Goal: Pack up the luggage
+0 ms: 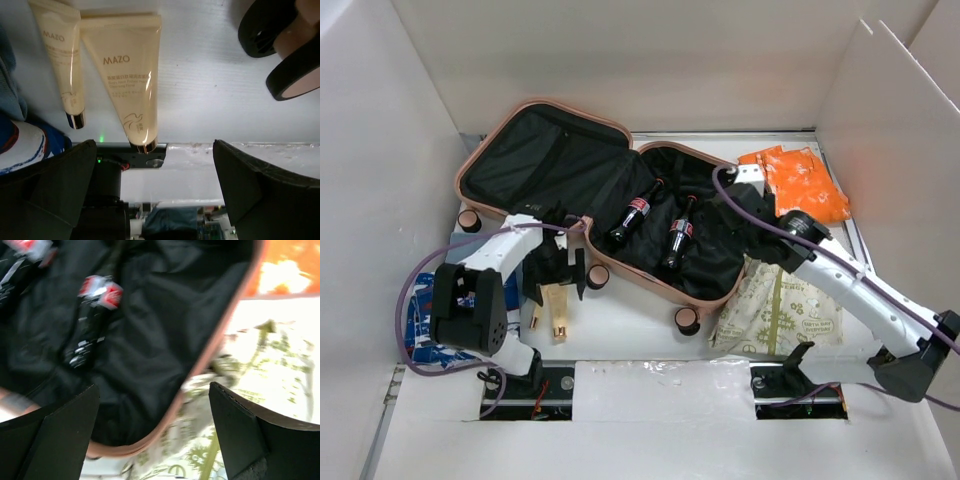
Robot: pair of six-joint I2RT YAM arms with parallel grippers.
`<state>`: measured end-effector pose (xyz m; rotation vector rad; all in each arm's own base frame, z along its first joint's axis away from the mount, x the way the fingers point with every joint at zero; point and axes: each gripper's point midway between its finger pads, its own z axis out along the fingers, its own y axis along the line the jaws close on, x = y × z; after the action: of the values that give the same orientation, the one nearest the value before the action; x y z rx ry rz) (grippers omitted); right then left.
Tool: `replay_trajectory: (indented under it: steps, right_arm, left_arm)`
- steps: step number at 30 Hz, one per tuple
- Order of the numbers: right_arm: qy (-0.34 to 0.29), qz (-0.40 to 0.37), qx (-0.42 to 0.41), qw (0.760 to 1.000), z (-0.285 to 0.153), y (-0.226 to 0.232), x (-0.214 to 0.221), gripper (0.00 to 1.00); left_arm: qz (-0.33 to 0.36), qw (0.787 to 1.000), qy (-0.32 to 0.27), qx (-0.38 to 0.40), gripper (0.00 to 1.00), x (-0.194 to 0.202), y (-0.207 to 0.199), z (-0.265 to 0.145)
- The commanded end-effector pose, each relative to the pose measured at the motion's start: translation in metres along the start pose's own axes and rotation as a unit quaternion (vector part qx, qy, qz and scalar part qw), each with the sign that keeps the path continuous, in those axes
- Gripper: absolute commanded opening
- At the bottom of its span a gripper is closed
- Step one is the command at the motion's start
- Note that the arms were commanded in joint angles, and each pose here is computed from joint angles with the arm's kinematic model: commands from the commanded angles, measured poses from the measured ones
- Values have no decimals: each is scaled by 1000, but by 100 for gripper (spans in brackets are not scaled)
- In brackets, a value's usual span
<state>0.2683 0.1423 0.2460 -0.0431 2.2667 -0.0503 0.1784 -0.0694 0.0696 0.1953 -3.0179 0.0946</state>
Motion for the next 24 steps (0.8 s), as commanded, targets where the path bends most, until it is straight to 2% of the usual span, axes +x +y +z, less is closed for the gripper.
replay_trajectory:
  steps: [1, 5, 8, 10, 14, 16, 17, 20, 21, 22, 23, 24]
  right_arm:
    - [-20, 0, -41, 999, -16, 32, -12, 94]
    - [-25, -19, -72, 997, -23, 70, -16, 94]
    - [-17, -23, -85, 996, -26, 86, -14, 94]
    - [-26, -18, -128, 991, -35, 111, -12, 94]
    - [-32, -21, -210, 977, -45, 169, 4, 94]
    - [-25, -42, -234, 971, -51, 197, 19, 93]
    - [-19, -54, -237, 970, -48, 215, 24, 93]
    - [-14, -81, -264, 961, -56, 269, 39, 93]
    - [-14, -92, -269, 959, -58, 281, 42, 93]
    - [-11, -100, -271, 957, -59, 291, 47, 93]
    - [-8, -110, -276, 955, -63, 301, 53, 93]
    - [-3, -107, -280, 954, -59, 315, 55, 93]
  left_arm:
    - [4, 990, -134, 40, 100, -51, -14, -33]
    - [11, 983, -179, 27, 100, -60, -6, -52]
    - [14, 978, -200, 50, 100, -63, -9, -66]
    - [30, 975, -209, 69, 100, -62, -15, -75]
    - [78, 954, -259, 130, 100, -62, -35, -115]
    - [83, 939, -309, 125, 100, -76, -32, -144]
    - [73, 934, -328, 118, 100, -84, -26, -153]
    - [10, 903, -428, 23, 100, -115, 28, -200]
    - [-10, 888, -459, 0, 100, -123, 44, -217]
    - [-61, 872, -484, -41, 100, -124, 79, -234]
    - [-83, 855, -509, -52, 100, -124, 93, -255]
    - [-95, 847, -519, -61, 100, -121, 105, -264]
